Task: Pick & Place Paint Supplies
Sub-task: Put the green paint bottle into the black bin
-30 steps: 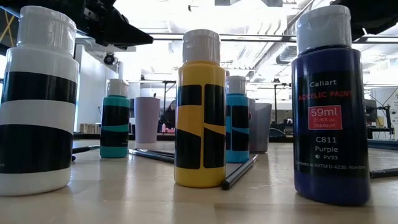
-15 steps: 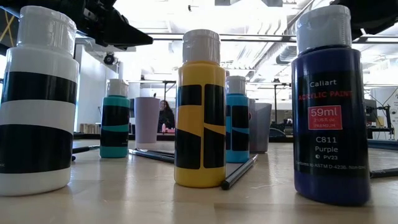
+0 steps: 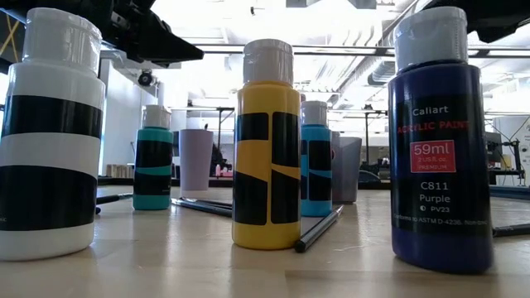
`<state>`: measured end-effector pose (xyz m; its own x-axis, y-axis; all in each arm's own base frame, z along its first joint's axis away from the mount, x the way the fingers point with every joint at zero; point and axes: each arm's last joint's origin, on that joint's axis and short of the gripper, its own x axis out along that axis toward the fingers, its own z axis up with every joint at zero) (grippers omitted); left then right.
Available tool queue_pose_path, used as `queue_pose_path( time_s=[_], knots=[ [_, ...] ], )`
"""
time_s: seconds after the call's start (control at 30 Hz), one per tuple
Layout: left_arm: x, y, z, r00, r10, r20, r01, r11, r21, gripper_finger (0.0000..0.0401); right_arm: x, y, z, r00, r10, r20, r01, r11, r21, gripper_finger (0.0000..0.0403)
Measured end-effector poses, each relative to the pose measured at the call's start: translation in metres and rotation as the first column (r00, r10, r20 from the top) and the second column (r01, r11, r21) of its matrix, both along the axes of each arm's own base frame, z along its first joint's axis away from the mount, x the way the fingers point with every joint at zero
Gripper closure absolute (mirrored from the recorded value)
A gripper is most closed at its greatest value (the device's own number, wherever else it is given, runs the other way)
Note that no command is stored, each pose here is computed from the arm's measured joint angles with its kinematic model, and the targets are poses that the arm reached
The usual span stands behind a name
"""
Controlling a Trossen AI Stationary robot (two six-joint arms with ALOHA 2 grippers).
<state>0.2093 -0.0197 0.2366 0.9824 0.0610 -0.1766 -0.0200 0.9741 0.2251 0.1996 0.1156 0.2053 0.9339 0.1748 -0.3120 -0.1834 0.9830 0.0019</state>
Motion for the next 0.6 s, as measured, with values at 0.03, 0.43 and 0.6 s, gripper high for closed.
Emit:
queue_pose_path(
  time_s=[0.03, 0.43, 0.6],
  knots=[
    [0.0, 0.0, 0.0, 1.0, 0.0, 0.001, 0.0, 1.0, 0.0, 0.0401, 0.0, 0.0, 0.0, 1.0, 0.008, -0.005, -0.008, 1.0, 0.011, 0.0224],
    [-0.001, 0.0, -0.003, 1.0, 0.002, -0.031, -0.002, 1.0, -0.019, 0.0401, 0.01, 0.007, -0.028, 0.989, -0.007, -0.146, 0.022, 0.995, 0.098, 0.0163],
    [-0.001, 0.0, -0.003, 1.0, 0.002, -0.031, -0.003, 1.0, -0.02, 0.0401, 0.016, 0.012, -0.04, 0.987, 0.0, -0.158, 0.014, 0.996, 0.09, 0.0163]
  ],
)
